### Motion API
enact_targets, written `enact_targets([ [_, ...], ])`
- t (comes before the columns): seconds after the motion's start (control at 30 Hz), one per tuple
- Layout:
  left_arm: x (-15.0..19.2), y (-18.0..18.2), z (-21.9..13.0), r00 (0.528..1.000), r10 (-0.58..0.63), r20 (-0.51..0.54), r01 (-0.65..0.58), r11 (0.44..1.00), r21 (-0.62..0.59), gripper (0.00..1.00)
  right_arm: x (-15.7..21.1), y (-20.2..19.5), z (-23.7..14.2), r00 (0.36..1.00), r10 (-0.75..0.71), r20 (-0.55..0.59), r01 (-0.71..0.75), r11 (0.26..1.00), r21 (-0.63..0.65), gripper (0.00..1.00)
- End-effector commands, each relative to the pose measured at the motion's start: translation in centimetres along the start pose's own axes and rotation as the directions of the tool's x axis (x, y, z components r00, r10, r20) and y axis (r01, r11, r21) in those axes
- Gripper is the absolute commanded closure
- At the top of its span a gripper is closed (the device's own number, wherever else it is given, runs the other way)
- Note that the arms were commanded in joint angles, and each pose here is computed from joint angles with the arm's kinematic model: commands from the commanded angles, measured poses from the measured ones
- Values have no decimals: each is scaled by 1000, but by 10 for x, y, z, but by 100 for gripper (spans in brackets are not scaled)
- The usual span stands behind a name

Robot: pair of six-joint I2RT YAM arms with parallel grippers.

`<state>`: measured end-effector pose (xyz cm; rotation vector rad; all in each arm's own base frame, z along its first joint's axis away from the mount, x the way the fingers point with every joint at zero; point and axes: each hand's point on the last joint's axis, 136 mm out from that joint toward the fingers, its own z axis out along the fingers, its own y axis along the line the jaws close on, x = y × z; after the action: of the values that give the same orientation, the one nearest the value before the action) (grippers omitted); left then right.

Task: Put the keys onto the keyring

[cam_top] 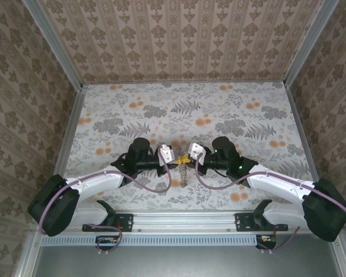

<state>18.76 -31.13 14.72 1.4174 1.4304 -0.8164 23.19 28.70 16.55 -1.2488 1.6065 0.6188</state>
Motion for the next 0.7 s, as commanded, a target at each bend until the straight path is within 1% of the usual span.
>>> enact_targets([
  [0.0,-23,3,2,996,59,62,-59,998,5,100,-19,-14,2,999,-7,40,5,998,58,100],
  [0.1,-23,2,2,996,59,62,-60,998,7,100,-15,-16,3,1000,-14,15,13,997,70,100],
  [0.23,-23,2,2,996,60,62,-61,998,10,100,-17,-17,3,1000,-24,17,22,996,87,100],
  [0.33,-23,2,2,996,57,62,-58,998,11,100,-15,-20,4,1000,-26,-5,27,994,109,100],
  [0.5,-22,2,2,996,63,60,-63,998,6,100,-7,-33,0,999,5,-43,3,981,192,100],
  [0.67,-20,2,2,996,64,54,-65,998,3,100,-5,-33,-2,998,38,-47,-28,979,201,100],
])
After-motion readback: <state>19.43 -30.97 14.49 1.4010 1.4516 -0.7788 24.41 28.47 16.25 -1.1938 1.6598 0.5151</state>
